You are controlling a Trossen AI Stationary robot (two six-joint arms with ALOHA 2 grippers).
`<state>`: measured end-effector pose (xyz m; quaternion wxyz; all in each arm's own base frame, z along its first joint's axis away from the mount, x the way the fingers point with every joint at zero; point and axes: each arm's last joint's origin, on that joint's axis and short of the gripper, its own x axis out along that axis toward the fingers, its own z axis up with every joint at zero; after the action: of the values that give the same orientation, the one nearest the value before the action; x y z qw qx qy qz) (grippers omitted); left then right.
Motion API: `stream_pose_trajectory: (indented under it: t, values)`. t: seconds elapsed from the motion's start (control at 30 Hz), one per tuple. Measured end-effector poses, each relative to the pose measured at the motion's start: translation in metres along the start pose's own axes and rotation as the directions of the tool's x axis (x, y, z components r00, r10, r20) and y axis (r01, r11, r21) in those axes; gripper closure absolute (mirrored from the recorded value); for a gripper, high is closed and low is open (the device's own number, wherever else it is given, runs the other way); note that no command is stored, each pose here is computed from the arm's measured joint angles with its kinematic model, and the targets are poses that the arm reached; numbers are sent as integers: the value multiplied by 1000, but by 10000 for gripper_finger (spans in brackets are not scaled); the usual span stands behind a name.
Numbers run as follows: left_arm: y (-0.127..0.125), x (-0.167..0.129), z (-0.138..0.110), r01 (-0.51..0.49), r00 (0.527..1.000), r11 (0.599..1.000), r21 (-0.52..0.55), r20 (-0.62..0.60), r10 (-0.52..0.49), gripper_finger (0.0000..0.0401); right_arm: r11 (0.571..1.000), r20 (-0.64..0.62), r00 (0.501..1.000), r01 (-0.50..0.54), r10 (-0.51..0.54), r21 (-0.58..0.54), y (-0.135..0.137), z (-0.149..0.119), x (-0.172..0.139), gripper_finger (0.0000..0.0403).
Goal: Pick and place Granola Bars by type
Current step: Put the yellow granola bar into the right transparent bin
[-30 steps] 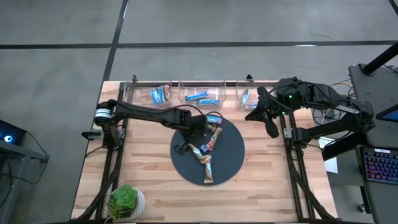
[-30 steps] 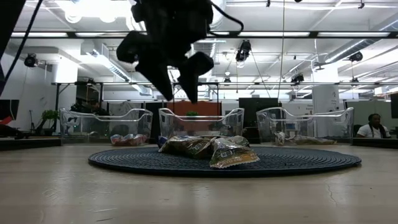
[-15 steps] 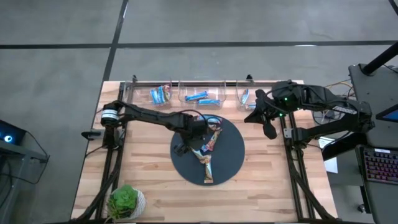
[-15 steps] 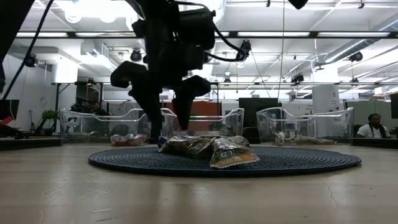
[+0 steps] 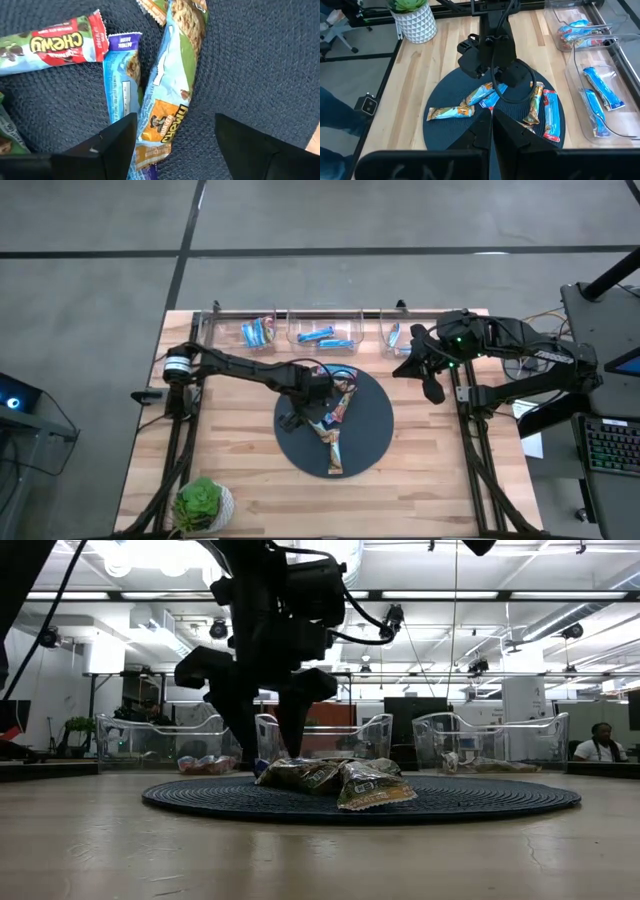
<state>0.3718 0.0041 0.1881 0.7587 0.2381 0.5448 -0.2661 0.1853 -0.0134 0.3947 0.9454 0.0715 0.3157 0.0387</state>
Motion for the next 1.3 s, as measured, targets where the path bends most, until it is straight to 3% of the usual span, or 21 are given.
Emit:
stream_pose_trajectory:
  t: [1.3]
  values:
    - [-4,24,-13,-52,998,998,-27,-34,52,154,1000,6,1000,3,-3,-1,0,1,0,394]
